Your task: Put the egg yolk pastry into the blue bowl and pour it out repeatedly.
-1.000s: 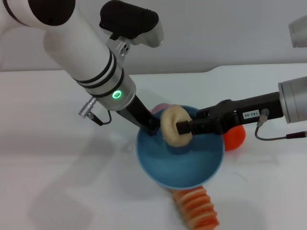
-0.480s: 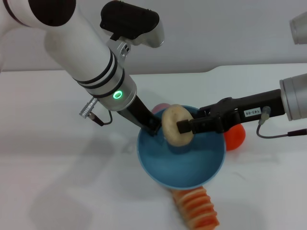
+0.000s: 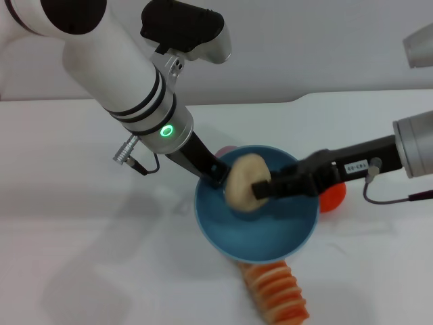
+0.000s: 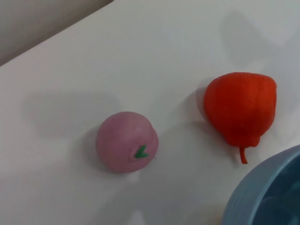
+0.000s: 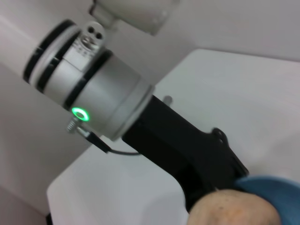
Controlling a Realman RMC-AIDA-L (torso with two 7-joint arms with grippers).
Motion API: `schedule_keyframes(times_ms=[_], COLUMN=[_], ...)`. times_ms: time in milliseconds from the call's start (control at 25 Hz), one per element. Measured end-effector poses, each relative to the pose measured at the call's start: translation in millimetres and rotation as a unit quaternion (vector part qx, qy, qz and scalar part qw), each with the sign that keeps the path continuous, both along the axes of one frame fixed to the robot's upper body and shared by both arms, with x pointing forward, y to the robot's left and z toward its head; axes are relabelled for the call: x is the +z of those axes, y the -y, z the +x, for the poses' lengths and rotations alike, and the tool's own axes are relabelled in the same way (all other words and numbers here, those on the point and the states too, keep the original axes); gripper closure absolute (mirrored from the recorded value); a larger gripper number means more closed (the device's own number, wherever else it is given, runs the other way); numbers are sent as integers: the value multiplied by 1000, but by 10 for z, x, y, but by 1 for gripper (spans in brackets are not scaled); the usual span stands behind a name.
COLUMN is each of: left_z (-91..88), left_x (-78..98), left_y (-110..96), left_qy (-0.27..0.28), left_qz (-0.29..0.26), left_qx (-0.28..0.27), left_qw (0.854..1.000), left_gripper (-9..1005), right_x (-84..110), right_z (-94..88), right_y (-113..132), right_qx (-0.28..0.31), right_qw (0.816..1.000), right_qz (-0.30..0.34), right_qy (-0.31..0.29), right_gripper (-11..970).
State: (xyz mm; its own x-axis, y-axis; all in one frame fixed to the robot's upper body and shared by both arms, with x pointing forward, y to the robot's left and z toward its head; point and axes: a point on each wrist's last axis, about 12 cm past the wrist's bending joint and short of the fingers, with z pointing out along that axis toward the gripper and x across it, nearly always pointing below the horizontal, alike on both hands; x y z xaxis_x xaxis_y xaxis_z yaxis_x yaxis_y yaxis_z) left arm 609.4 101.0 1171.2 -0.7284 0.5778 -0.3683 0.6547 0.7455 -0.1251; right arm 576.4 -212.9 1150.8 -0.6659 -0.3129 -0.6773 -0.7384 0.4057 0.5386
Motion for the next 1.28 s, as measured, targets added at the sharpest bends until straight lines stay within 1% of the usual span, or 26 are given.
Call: schedule_keyframes(times_ms=[160,280,440,520,600,680,800,920,960,1000,1040,1160,1240,1280], left_z=[0,0,1,0,0,1,19,48,62,62,71,97,107,107], left_x=[5,13,-1,-19,-38,-60,-101,-173,-212,-212,-225,-256,-269,-269], left_y=[-2,-7,-24,-38,-58,-82,-124,-147,-138,-138,-128,-82,-46,-46], left_qy=[-1,0,-1,-3,-3,0,19,56,89,89,108,175,217,217], left_qz=[0,-1,-2,-1,-1,0,-4,-19,-30,-30,-37,-56,-63,-63], left_qx=[0,2,6,8,9,11,14,12,11,11,11,9,3,3], left_qw=[1000,1000,1000,1000,1000,1000,1000,998,996,996,993,983,974,974], left_gripper=[996,996,996,996,996,996,997,997,997,997,997,997,997,997], right_x=[42,158,246,292,343,388,388,226,132,34,-56,-352,-498,-567], right_z=[3,-1,10,18,15,0,-56,-162,-214,-268,-323,-534,-667,-740], right_y=[70,147,187,213,281,425,744,1116,1235,1339,1426,1635,1737,1784], right_qx=[-7,-15,-26,-35,-53,-85,-151,-233,-262,-288,-309,-366,-398,-415], right_qw=[999,999,999,999,998,993,980,959,950,940,932,906,891,883], right_qz=[-34,-33,-24,-3,33,74,125,155,166,177,185,209,214,216], right_qy=[-17,-5,-1,4,11,19,35,49,47,43,41,35,39,38], right_gripper=[582,582,583,583,583,583,583,583,583,583,583,583,583,583])
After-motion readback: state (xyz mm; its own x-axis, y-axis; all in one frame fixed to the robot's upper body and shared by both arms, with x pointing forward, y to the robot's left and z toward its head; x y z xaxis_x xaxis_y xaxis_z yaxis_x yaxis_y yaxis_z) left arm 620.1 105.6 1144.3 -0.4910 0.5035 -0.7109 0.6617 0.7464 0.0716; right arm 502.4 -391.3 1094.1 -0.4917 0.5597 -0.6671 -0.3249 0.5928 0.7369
